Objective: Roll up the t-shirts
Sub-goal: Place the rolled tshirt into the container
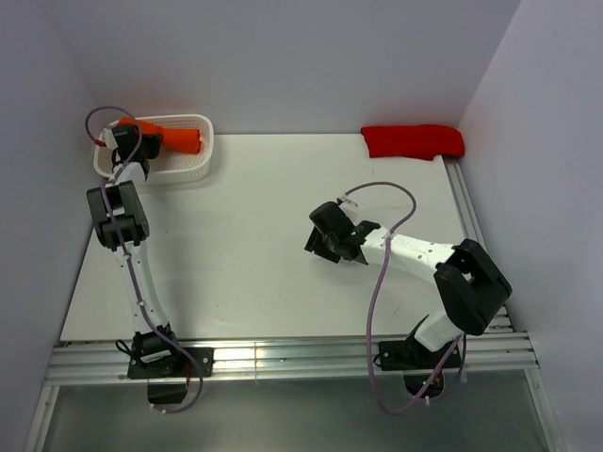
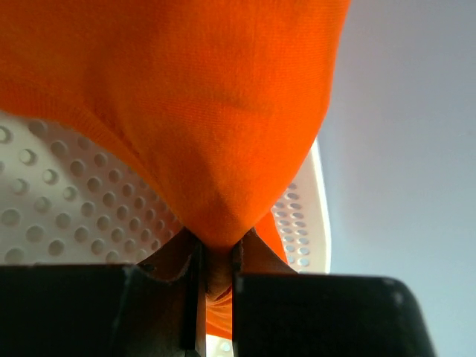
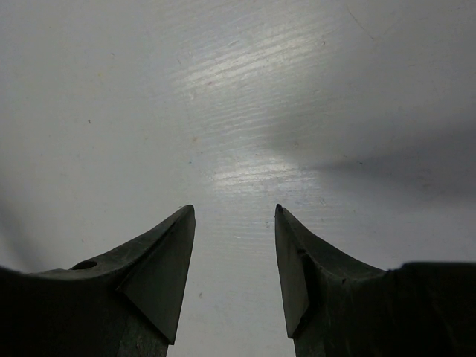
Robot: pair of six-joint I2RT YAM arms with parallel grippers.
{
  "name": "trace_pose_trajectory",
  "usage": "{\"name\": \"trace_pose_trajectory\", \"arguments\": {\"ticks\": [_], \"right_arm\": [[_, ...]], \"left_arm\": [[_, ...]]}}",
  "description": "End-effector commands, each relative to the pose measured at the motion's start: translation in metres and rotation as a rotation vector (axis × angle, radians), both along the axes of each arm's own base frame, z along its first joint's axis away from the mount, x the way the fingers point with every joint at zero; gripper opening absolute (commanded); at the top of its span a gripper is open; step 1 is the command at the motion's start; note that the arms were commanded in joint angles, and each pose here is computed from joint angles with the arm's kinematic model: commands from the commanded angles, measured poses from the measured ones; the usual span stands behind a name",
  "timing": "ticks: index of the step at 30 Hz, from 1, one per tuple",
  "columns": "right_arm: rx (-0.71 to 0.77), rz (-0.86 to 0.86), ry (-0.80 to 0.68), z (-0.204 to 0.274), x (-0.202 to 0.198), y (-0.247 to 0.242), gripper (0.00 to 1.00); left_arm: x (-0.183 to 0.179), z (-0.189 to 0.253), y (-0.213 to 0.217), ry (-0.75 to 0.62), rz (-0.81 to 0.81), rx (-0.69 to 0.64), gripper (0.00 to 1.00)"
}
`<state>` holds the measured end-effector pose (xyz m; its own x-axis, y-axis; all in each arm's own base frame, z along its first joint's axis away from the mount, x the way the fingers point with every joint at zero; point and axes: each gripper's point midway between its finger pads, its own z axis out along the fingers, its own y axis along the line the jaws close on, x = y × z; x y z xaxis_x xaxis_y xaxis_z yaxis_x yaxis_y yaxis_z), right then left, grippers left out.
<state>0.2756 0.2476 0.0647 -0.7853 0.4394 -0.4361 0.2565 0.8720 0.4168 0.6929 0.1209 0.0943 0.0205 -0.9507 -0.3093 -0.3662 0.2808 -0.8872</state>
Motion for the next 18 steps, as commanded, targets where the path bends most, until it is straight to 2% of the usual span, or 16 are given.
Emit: {"name": "trace_pose_trajectory", "arguments": {"ticks": [1, 3, 7, 13, 17, 18], "right_arm": [[0.005, -0.01, -0.019, 0.012, 0.009, 0.003, 0.54], [0.001, -0.013, -0.025, 0.014, 0.012, 0.003, 0.54], [-0.011, -0.008, -0.02, 0.016, 0.015, 0.005, 0.54], [-0.009, -0.002, -0.011, 0.012, 0.018, 0.01, 0.54], [-0.013, 0.007, 0.0, 0.009, 0.018, 0.012, 0.54], [-0.011, 0.01, 0.0, 0.009, 0.017, 0.013, 0.54]], "left_arm": [[0.014, 0.037, -0.012, -0.152, -0.09, 0.008, 0.0], [0.018, 0.037, -0.011, -0.142, -0.092, 0.01, 0.0], [0.027, 0.056, -0.018, -0.238, -0.141, 0.001, 0.0], [0.03, 0.046, -0.017, -0.206, -0.138, -0.003, 0.0], [0.028, 0.03, -0.012, -0.134, -0.103, -0.029, 0.01], [0.027, 0.025, -0.009, -0.11, -0.084, -0.034, 0.04]]}}
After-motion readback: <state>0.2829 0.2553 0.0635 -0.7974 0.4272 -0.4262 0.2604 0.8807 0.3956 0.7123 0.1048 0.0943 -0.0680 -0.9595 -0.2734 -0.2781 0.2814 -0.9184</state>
